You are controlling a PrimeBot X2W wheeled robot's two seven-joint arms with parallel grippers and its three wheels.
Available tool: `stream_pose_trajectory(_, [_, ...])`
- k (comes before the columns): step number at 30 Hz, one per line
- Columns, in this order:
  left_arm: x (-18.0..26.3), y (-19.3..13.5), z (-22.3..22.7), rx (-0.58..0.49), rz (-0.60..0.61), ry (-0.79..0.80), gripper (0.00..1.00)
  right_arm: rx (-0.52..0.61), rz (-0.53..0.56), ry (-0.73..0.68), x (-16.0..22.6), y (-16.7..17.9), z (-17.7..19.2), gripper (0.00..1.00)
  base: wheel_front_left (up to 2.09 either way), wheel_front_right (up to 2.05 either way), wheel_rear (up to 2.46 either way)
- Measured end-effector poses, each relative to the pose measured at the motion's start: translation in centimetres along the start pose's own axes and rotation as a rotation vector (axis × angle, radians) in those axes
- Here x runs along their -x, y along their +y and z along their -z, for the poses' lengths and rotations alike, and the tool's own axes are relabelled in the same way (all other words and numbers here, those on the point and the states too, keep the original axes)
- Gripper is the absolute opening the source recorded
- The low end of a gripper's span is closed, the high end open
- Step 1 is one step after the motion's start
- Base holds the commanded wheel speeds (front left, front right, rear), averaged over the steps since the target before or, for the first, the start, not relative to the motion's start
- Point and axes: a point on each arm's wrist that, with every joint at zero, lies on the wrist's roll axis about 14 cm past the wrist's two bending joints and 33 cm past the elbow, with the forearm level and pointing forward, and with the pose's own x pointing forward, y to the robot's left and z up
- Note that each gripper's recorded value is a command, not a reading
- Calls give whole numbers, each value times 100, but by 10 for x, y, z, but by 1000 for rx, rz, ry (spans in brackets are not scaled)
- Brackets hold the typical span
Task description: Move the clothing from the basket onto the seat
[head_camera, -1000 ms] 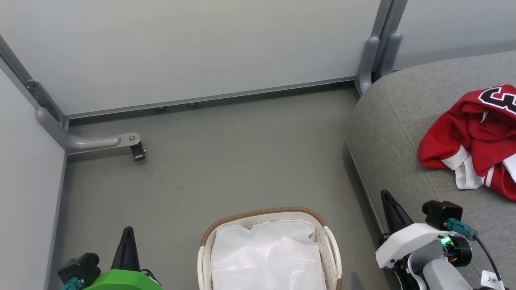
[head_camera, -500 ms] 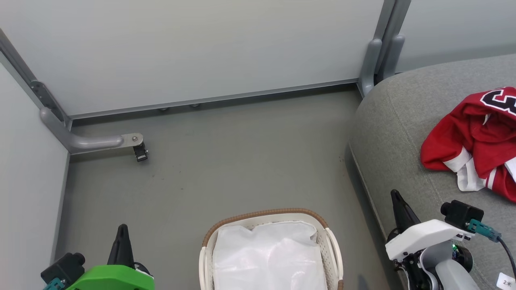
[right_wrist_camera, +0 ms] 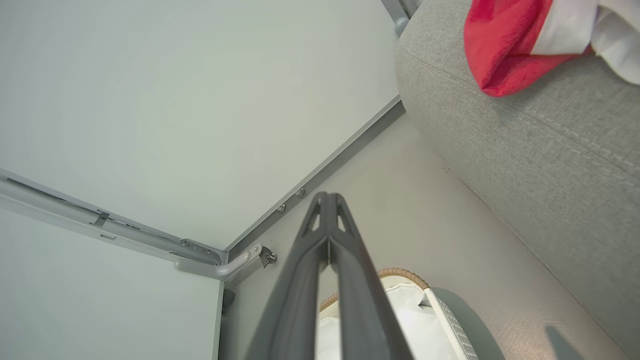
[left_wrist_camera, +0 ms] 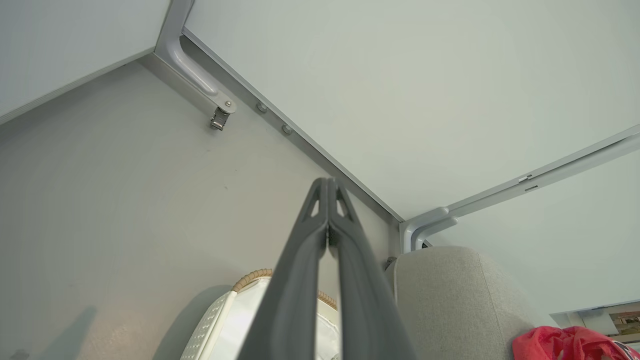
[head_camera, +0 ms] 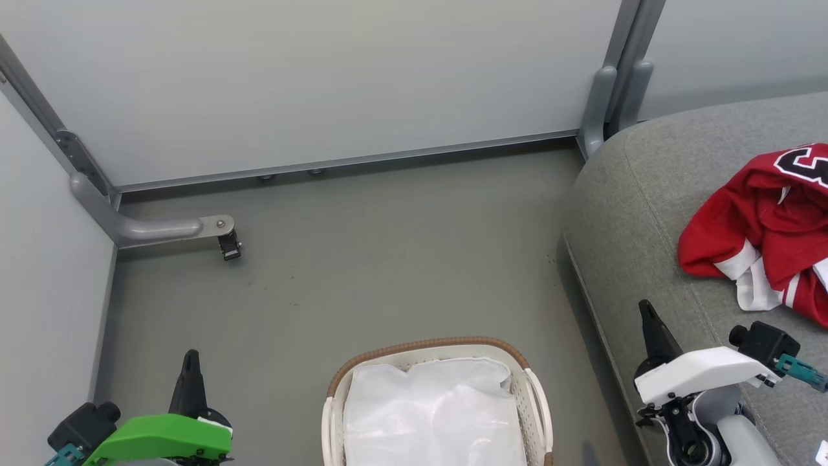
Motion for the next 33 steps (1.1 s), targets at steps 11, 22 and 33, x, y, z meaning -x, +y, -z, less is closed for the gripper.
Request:
stream_pose_trajectory(11, [-2,-4,-9,129,7,-13,0,-136,6,-6,2,-1,-4,0,0,0,0])
stream_pose_trajectory(22, [-3,-8,-17,241,27,-21,0,-256,-4,-16,1,2,-11,0,0,0,0])
stream_pose_trajectory(33, [-5,-13,-24,348,47,-30,0,-366,-17,-26,1,4,-17,0,0,0,0])
